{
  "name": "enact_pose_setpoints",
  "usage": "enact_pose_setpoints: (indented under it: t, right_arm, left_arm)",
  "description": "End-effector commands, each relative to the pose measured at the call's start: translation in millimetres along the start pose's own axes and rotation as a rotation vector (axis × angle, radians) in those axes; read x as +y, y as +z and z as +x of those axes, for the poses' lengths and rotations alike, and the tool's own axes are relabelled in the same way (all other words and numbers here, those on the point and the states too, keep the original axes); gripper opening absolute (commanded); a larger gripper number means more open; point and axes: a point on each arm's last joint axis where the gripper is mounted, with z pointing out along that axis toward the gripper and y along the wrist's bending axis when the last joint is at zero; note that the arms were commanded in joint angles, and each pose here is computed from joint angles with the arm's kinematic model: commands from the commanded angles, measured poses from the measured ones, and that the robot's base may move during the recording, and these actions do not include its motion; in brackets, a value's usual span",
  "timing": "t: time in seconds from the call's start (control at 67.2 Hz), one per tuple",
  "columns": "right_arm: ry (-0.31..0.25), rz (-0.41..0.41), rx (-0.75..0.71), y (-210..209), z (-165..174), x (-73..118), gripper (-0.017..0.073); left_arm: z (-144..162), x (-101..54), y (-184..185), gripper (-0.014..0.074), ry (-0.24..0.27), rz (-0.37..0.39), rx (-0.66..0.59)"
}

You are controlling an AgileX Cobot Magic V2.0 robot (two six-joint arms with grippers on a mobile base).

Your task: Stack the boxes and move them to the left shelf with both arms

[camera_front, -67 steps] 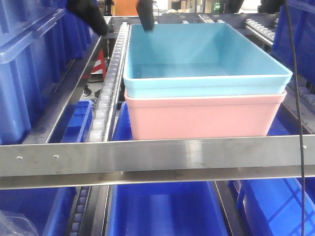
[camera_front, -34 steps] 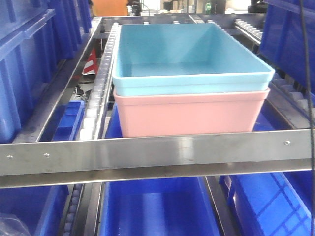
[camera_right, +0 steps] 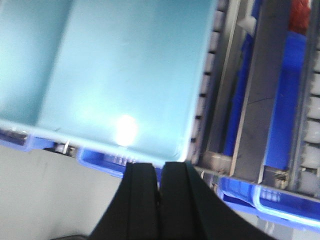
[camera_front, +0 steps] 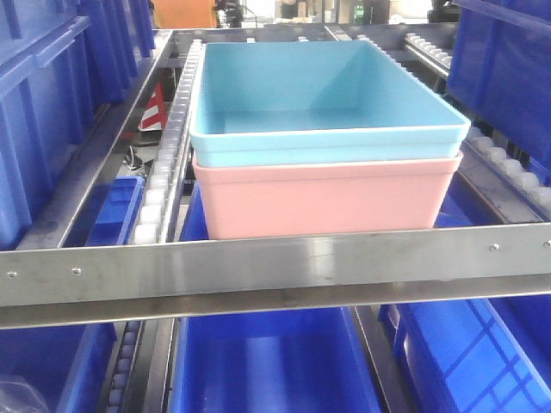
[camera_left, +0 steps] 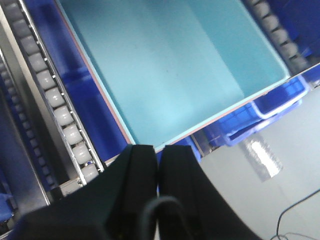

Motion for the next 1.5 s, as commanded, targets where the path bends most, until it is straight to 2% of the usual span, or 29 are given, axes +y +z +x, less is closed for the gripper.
enact_pose_setpoints:
  t: [0.0,0.089,0.312,0.432,0.521,0.64,0.714,0.848,1.086,1.488]
  right_arm:
    - [-0.027,-0.027,-0.177,-38.1,6.1,12.5,0.0055]
    - [-0.045,-0.050,-0.216,-57.9,28.2,19.5,0.0055]
    - [-0.041,-0.074,-0.328,-100.3,81.9,22.4,0.0055]
    - [-0.045,-0.075,-0.374,-111.7,109.5,21.9,0.0055]
    - [-0.045,-0.072,-0.412,-113.2,129.7,20.4,0.0055]
    - [-0.038,-0.060,-0.479,-106.1,156.3,16.6,0.0055]
    - [-0.032,-0.052,-0.512,-98.6,169.3,14.0,0.0055]
    - [-0.021,-0.040,-0.533,-85.7,181.8,10.7,0.0055]
    - [-0.018,-0.040,-0.525,-83.0,183.8,10.3,0.0055]
    - [-0.018,-0.040,-0.525,-83.0,183.8,10.3,0.0055]
  left_arm:
    - [0.2,5.8,-49.0,-0.0001,-0.007,0.064,-0.209]
    - [21.3,15.5,-74.1,-0.0001,-0.001,0.079,-0.278]
    - [82.4,36.5,-115.1,-0.0001,0.080,0.109,-0.426]
    - [120.2,44.5,-116.3,-0.0002,0.116,0.126,-0.468]
    - [145.5,48.2,-110.9,-0.0001,0.112,0.148,-0.492]
    - [175.6,51.2,-100.1,-0.0001,0.199,0.160,-0.577]
    - [187.8,50.9,-91.0,-0.0001,0.213,0.177,-0.618]
    - [200.6,49.0,-76.7,-0.0002,0.222,0.205,-0.651]
    - [212.8,49.9,-64.7,-0.0002,0.225,0.203,-0.601]
    - [215.5,50.3,-62.4,-0.0003,0.221,0.201,-0.582]
